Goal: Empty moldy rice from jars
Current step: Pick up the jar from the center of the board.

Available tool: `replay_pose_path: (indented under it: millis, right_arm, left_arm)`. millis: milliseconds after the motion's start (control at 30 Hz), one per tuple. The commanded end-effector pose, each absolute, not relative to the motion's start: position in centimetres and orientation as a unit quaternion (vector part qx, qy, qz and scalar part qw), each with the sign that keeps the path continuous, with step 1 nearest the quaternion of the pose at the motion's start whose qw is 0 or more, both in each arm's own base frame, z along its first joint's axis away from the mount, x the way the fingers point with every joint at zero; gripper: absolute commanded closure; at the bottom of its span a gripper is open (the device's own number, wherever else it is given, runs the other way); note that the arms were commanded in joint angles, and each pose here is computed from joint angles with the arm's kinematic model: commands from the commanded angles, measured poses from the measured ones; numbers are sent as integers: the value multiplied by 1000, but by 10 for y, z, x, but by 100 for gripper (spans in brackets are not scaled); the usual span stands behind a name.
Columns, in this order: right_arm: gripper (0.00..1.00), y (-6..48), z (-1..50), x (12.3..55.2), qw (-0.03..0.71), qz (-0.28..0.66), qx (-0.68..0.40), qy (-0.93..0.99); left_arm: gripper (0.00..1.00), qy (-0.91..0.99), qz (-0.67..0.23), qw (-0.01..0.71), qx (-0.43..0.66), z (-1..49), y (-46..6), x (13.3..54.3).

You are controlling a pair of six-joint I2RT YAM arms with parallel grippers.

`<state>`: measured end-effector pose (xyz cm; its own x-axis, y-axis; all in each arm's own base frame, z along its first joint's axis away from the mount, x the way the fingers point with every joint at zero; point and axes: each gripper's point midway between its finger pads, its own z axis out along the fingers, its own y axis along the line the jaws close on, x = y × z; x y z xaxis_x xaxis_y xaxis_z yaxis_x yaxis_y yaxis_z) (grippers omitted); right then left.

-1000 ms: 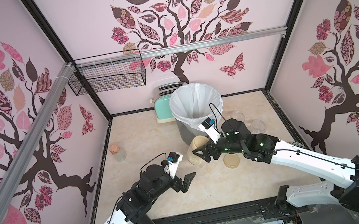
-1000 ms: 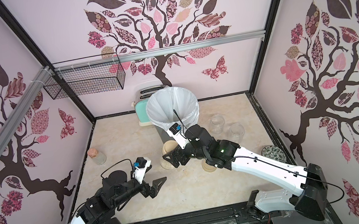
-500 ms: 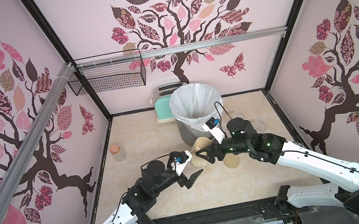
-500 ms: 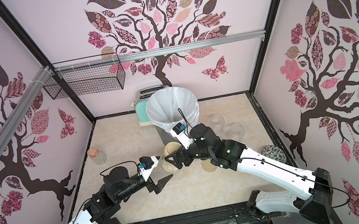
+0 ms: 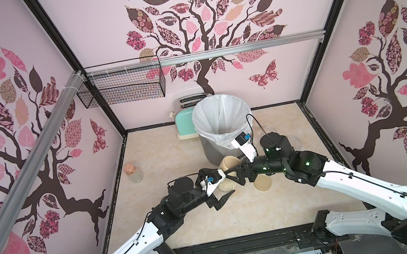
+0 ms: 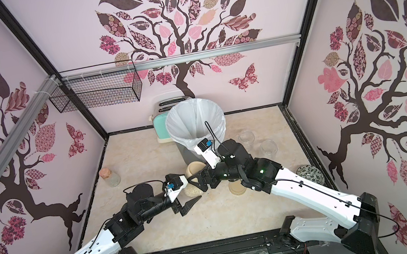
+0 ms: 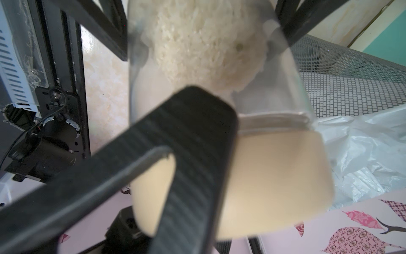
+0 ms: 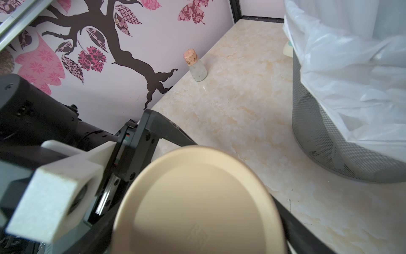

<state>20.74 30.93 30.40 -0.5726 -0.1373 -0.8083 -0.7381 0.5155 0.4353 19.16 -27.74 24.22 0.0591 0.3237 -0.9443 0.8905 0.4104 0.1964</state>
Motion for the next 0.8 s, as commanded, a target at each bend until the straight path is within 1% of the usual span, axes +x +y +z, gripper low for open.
replay_pose_path:
  millis: [0, 200, 400, 467, 633, 767]
  right_arm:
    - [33, 311, 366, 202, 423, 461, -275, 730]
    - [33, 308, 363, 201, 423, 466, -264, 731]
    - [33, 306, 361, 198, 420, 474, -258, 730]
    - [33, 306, 360, 197, 419, 475, -257, 730]
    - [33, 304, 355, 198, 416, 474, -252, 733]
    - [33, 304, 351, 199, 414, 477, -247, 735]
  left_arm:
    - [2, 611, -259, 582, 471, 266, -283, 197]
    - [2, 606, -265, 597, 455, 278, -289, 205]
    - [2, 609, -267, 598, 448, 278, -293, 209]
    - [3, 611, -267, 599, 444, 279, -292, 210]
    - [4, 594, -271, 634, 414, 301, -287, 213]
    - [6, 592, -273, 632, 419, 303, -288, 212]
